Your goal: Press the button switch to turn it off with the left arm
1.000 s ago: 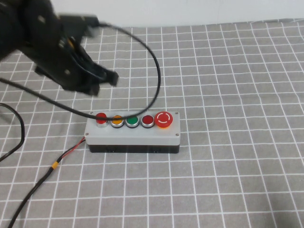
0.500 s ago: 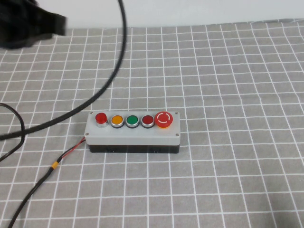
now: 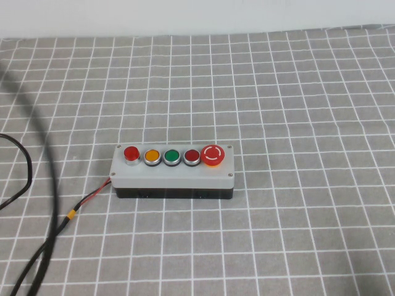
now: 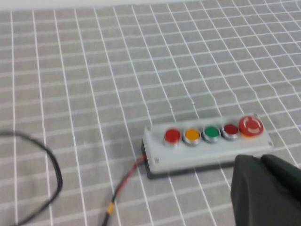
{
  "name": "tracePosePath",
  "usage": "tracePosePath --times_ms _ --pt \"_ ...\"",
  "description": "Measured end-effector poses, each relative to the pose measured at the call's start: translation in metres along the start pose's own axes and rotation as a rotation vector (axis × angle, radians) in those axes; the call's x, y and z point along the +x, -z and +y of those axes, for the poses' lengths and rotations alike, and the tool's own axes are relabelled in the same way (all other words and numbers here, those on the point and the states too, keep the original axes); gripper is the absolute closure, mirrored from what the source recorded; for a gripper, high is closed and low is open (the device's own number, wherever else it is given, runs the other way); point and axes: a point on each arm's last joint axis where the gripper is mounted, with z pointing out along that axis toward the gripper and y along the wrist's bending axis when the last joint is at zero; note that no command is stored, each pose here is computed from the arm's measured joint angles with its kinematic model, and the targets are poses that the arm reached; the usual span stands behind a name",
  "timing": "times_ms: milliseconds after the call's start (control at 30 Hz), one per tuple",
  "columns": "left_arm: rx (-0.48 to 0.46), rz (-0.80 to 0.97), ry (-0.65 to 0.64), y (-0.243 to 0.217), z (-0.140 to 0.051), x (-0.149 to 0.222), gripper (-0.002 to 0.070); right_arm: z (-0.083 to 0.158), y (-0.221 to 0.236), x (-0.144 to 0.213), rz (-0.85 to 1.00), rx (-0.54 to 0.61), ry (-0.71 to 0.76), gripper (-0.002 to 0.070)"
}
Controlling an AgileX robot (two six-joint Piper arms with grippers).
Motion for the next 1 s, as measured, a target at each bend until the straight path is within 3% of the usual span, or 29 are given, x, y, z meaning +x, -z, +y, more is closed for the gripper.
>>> tracePosePath --times_ms 233,467,1000 --pt "0.003 -0.103 0.057 0.044 0.005 0.059 0.0678 0.000 0.000 0.000 0.000 0.000 0.000 0.0694" --pt "-0.037 -0.231 0.084 0.087 0.013 0.092 0.0678 0.000 0.000 0.000 0.000 0.000 0.000 0.0694" --pt "-0.044 -0.223 0.113 0.093 0.015 0.103 0.0678 0.000 0.000 0.000 0.000 0.000 0.000 0.0694"
